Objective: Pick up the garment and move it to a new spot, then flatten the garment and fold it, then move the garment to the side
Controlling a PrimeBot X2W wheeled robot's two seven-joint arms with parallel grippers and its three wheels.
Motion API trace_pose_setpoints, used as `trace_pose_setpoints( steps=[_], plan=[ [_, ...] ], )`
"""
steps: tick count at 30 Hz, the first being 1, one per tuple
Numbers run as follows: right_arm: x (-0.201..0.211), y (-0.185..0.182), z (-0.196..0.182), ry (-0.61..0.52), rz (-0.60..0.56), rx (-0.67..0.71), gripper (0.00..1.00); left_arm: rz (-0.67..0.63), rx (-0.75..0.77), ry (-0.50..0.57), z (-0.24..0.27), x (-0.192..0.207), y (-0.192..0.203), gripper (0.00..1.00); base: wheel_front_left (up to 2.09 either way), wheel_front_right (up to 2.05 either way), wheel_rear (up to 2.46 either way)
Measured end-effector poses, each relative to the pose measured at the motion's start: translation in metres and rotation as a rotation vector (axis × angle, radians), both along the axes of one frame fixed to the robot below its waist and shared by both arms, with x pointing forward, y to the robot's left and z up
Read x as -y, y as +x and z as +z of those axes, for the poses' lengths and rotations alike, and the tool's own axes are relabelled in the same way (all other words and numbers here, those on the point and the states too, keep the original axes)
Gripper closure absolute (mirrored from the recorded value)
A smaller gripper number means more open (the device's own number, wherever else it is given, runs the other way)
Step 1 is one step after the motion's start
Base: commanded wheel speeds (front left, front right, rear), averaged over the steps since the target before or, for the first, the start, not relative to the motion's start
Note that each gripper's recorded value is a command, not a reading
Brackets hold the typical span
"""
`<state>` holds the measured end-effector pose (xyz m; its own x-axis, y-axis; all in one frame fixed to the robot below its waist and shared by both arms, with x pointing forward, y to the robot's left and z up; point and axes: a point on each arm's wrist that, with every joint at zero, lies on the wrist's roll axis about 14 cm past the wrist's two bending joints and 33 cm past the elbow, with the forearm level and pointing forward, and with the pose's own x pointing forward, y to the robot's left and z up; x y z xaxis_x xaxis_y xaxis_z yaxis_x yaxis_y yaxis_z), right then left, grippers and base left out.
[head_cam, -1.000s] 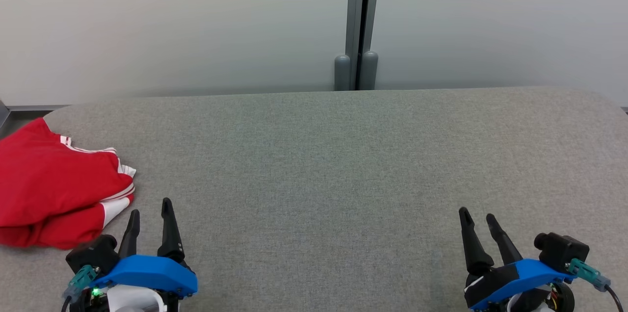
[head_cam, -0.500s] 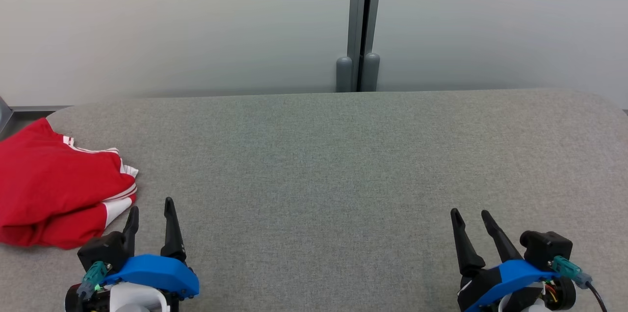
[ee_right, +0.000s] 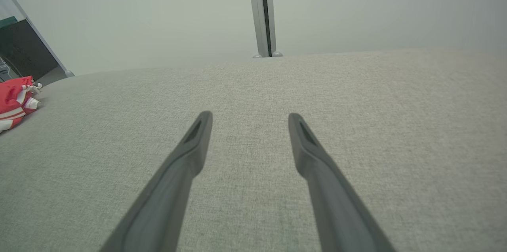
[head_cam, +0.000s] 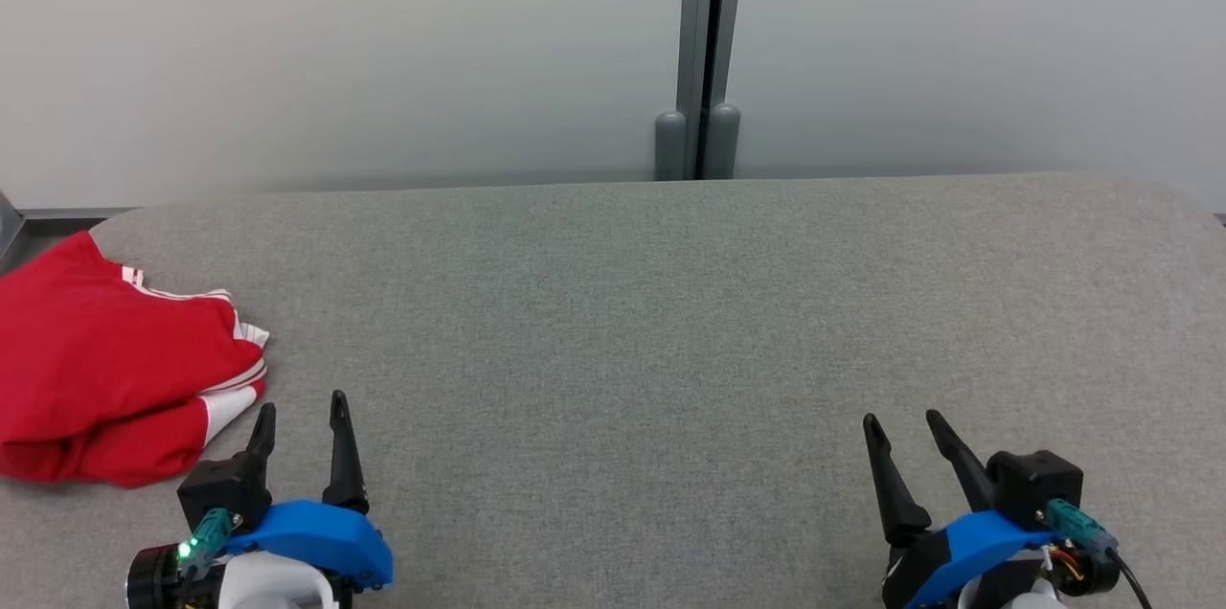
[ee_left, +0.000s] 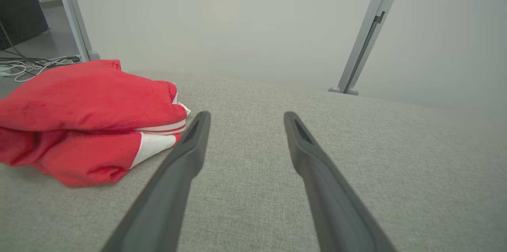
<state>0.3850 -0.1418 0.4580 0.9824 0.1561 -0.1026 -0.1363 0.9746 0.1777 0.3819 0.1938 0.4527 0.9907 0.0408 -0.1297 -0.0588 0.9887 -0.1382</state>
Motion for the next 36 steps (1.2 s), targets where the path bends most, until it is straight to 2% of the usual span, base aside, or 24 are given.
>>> trace_pose_setpoints(
  steps=[20, 36],
  plan=[
    [-0.012, 0.002, -0.001, -0.149, 0.076, 0.031, 0.00, -0.036, -0.012, 0.145, -0.006, -0.002, -0.001, 0.00, 0.00, 0.00, 0.00],
    [-0.011, 0.003, -0.003, -0.149, 0.072, 0.026, 0.00, -0.031, -0.019, 0.143, -0.008, -0.004, -0.001, 0.00, 0.00, 0.00, 0.00]
  ],
)
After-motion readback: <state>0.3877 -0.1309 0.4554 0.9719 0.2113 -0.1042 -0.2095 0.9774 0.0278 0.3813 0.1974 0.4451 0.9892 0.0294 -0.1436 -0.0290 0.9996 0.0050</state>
